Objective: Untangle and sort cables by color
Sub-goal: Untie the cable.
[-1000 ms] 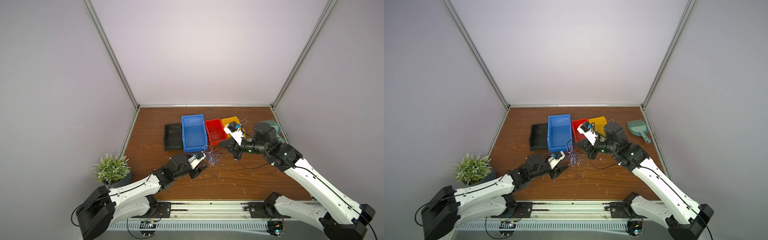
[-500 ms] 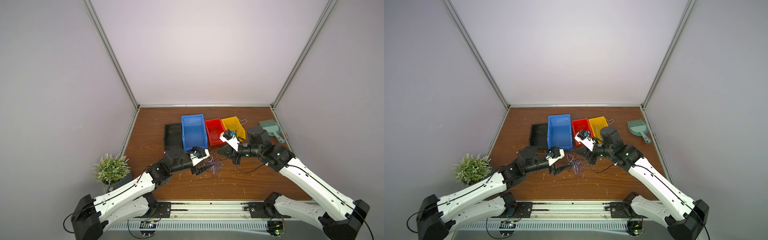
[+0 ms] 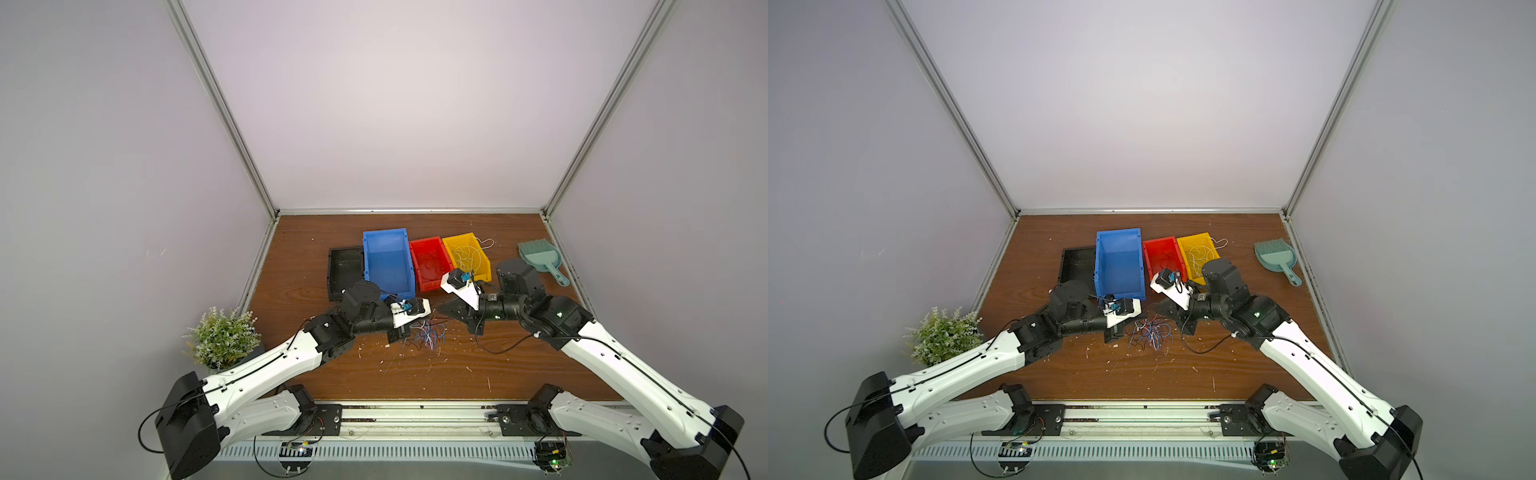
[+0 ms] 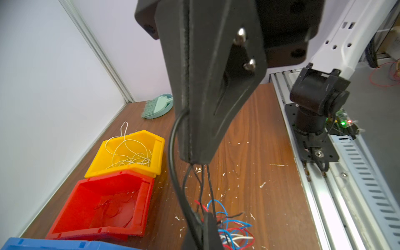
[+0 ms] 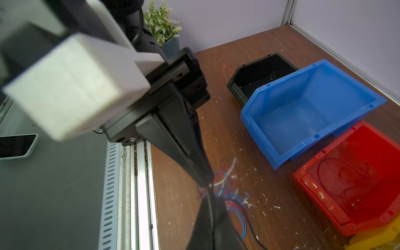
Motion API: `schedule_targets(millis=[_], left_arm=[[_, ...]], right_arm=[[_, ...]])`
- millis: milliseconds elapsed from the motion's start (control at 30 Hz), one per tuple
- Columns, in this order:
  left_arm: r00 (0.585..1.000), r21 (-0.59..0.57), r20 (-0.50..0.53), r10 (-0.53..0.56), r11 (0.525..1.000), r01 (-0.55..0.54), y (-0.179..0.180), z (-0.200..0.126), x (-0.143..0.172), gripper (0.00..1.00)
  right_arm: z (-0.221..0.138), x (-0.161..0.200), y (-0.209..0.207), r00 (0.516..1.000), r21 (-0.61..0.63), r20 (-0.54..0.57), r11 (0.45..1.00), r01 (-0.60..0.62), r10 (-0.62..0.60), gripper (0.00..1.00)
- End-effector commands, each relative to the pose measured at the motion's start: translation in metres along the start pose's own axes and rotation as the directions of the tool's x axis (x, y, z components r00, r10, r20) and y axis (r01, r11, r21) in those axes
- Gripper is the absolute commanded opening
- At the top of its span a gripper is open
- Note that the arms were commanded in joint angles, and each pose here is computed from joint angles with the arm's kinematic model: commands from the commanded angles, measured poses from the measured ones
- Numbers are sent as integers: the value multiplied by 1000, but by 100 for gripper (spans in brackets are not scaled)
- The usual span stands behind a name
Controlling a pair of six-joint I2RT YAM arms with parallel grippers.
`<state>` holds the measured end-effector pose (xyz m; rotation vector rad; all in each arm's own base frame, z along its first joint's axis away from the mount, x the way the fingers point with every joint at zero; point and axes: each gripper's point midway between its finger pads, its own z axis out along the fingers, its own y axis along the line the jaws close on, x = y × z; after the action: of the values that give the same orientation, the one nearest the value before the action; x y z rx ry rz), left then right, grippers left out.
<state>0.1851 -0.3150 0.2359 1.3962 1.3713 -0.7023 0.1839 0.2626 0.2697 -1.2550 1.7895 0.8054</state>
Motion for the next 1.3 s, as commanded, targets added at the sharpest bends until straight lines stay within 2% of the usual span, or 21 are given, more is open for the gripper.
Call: schedule_targets(millis=[0,100,133,200,233,367,567,633,767,800,833,900,1000,1100,1267], left_arm=[[1000,29,-8,14,999,-14,-1,-3,-3,0],[1000,12,-9,22,1000,-22,1,-6,-4,3],[1000,2,-5,20,1000,-20,2,-7,-5,12],[1000,-6,10,16,1000,-16,2,-10,-8,35],[1000,-8,21,16,1000,-16,2,-11,-11,38],[998,-13,56,9,1000,-9,3,-12,-17,40],[999,-15,53,-4,1000,5,7,-3,-14,39],[999,-26,33,-6,1000,7,10,0,-9,35],[1000,-20,20,-1,1000,1,11,2,-9,15],[1000,-13,23,0,1000,1,10,2,-10,4],[1000,-11,24,-1,1000,1,11,2,-12,0],[1000,-33,21,-9,999,10,16,2,-15,0],[999,-111,20,-29,993,31,32,-2,-23,0],[997,-137,66,-27,990,36,36,-10,-37,0],[989,-142,143,-25,989,46,37,-24,-61,0]], right_arm=[[-4,-1,-1,999,31,15,999,34,-34,0],[-4,6,-6,1000,64,-6,998,26,-26,0],[-3,9,-10,1000,82,-18,996,24,-23,0],[-4,12,-11,999,97,-26,995,24,-21,0],[-4,13,-11,999,93,-25,995,25,-22,0],[-4,8,-5,1000,62,-3,998,29,-29,0],[-5,3,-1,999,39,22,998,45,-46,0],[-6,3,0,999,38,26,998,47,-48,0],[-6,4,2,998,31,28,998,49,-50,0],[-6,4,1,998,36,28,998,47,-48,0],[-5,4,0,999,42,28,998,45,-46,0],[-3,7,-3,999,53,23,998,27,-28,0],[5,17,-5,1000,47,8,999,-22,22,37],[17,39,-15,994,84,-55,993,-85,90,61],[38,61,-15,984,40,-105,989,-139,143,68]])
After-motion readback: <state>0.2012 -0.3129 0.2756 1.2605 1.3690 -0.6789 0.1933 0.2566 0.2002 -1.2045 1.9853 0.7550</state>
